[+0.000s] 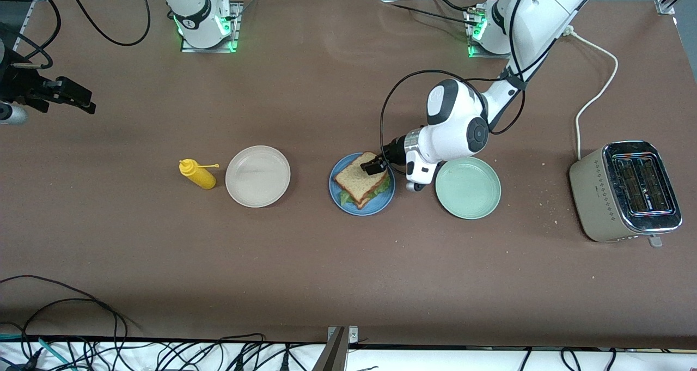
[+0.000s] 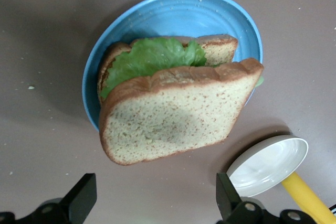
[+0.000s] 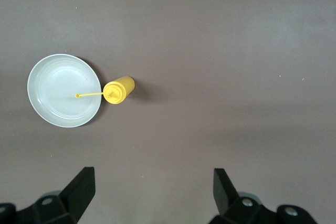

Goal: Make sandwich in blue plate with both arms

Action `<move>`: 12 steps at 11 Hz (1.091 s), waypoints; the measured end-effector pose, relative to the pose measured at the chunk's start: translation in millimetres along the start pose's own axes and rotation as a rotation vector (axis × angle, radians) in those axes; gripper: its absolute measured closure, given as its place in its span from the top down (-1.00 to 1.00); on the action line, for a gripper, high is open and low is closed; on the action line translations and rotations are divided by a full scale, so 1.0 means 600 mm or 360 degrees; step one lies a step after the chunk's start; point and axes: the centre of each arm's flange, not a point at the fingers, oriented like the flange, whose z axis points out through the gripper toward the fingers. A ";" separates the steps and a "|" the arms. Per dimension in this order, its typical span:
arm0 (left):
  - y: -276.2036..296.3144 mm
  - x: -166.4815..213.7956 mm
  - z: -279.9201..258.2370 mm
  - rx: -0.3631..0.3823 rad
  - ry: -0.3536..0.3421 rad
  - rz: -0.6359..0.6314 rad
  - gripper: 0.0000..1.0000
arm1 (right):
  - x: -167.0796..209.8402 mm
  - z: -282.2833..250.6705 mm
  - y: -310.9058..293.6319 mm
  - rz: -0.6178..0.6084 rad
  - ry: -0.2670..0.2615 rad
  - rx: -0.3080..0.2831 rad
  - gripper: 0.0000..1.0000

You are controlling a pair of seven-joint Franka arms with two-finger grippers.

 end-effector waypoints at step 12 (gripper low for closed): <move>-0.069 0.046 -0.609 0.0756 0.0396 0.0401 1.00 | 0.002 0.002 -0.020 -0.0034 -0.0003 -0.0002 1.00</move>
